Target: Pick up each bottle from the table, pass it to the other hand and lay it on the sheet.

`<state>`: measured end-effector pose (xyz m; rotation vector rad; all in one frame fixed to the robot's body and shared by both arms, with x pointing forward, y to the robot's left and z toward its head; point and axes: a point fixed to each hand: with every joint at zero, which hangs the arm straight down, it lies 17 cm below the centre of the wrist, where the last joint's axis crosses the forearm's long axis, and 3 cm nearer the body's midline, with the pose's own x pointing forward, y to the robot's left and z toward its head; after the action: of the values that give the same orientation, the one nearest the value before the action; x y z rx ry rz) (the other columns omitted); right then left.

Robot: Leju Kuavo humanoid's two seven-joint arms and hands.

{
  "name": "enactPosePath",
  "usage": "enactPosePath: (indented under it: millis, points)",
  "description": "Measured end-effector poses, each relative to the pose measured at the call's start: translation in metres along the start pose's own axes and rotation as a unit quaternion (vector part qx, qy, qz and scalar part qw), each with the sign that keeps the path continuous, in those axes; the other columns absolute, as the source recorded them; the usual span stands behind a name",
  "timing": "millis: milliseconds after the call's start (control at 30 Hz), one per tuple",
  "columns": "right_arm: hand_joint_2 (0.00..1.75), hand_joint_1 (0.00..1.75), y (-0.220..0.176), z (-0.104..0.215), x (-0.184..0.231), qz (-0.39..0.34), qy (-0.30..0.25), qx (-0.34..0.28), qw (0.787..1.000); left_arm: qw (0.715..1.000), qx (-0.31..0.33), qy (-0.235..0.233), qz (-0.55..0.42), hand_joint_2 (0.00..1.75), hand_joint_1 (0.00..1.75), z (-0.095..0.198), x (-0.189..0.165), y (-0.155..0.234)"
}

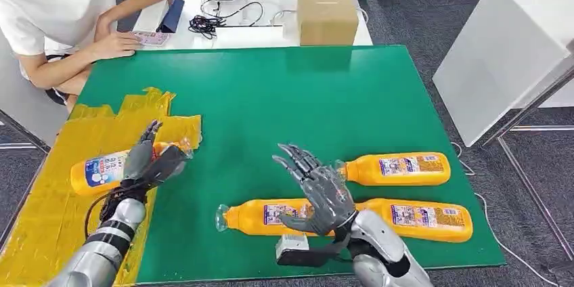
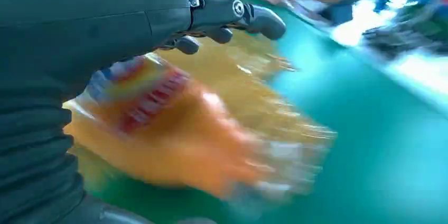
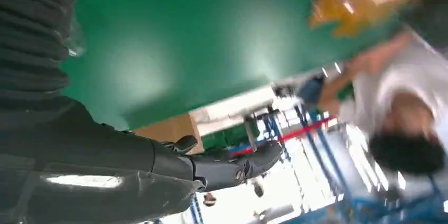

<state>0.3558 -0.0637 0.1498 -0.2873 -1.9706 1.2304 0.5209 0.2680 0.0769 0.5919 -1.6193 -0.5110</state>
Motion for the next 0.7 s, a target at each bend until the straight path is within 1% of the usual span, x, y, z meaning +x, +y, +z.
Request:
enactPosePath:
  millis: [33, 67, 167, 233, 300, 400, 533, 700]
  points:
    - [1.75, 0.0, 0.006, 0.005, -0.004, 0.013, 0.001, 0.013, 1.0, 0.999, 0.004, -0.015, 0.044, 0.0, 0.0, 0.006, 0.01, 0.001]
    - [1.75, 0.0, 0.015, 0.011, -0.011, 0.028, 0.004, 0.033, 0.999, 0.995, 0.018, -0.043, 0.09, 0.0, 0.0, 0.008, 0.03, 0.01]
    - [1.75, 0.0, 0.033, 0.027, -0.027, 0.06, 0.014, 0.075, 0.995, 0.974, 0.043, -0.102, 0.195, 0.0, 0.0, 0.024, 0.071, 0.033]
    - [1.75, 0.0, 0.042, 0.035, -0.041, 0.082, 0.034, 0.094, 0.992, 0.952, 0.049, -0.152, 0.261, 0.0, 0.0, 0.04, 0.102, 0.052]
    - [1.75, 0.0, 0.05, 0.041, -0.052, 0.098, 0.052, 0.108, 0.988, 0.933, 0.054, -0.193, 0.298, 0.0, 0.0, 0.057, 0.126, 0.069]
    - [1.75, 0.0, 0.057, 0.045, -0.058, 0.104, 0.059, 0.119, 0.986, 0.924, 0.064, -0.223, 0.306, 0.0, 0.0, 0.072, 0.145, 0.085]
    - [1.75, 0.0, 0.063, 0.049, -0.068, 0.121, 0.074, 0.131, 0.981, 0.909, 0.071, -0.254, 0.323, 0.0, 0.0, 0.085, 0.163, 0.1]
    - [1.75, 0.0, 0.073, 0.056, -0.084, 0.15, 0.096, 0.155, 0.972, 0.901, 0.072, -0.272, 0.329, 0.0, 0.0, 0.095, 0.176, 0.106]
